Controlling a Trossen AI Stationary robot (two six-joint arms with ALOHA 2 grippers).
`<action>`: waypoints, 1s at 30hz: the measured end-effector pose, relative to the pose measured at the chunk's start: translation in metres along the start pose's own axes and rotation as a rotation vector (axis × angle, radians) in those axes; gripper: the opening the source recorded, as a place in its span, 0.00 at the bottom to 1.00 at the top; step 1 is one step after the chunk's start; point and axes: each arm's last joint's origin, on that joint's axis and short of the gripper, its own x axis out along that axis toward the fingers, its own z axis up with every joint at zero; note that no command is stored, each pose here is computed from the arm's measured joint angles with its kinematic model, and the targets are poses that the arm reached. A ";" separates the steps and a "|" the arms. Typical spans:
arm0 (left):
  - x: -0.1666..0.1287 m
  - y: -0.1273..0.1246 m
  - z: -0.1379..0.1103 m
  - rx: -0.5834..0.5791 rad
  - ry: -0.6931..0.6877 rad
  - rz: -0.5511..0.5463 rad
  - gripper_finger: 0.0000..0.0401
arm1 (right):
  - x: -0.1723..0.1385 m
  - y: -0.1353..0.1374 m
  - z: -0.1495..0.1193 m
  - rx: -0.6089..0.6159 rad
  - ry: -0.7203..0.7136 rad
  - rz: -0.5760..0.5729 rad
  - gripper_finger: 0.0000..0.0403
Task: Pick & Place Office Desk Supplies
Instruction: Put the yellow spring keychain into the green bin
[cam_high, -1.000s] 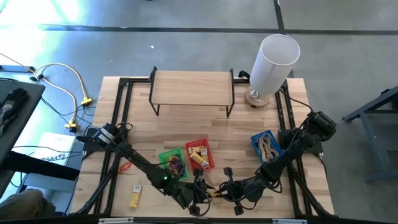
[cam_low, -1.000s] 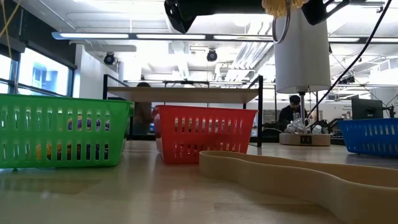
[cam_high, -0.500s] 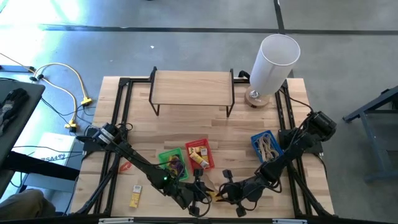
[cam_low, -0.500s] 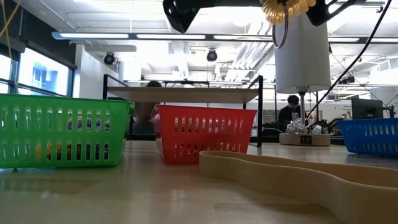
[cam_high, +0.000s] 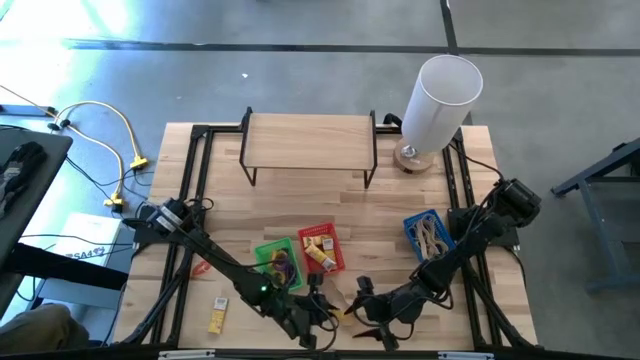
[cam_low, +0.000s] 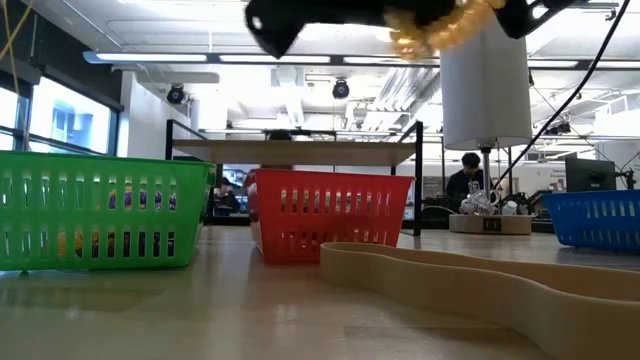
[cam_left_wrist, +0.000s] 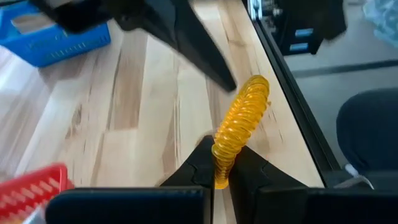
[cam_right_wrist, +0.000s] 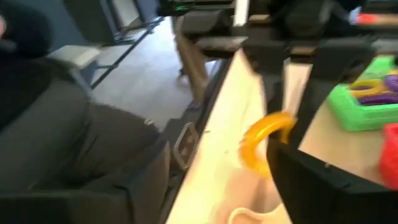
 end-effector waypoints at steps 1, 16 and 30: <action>-0.003 -0.001 0.000 -0.004 0.011 -0.002 0.03 | 0.000 0.001 0.000 -0.001 0.005 0.017 0.66; -0.081 0.023 0.011 -0.313 0.371 0.093 0.03 | 0.000 0.001 0.002 -0.001 -0.016 0.027 0.78; -0.113 0.047 -0.009 -0.257 0.712 0.239 0.08 | 0.000 0.001 0.002 -0.004 -0.014 0.026 0.77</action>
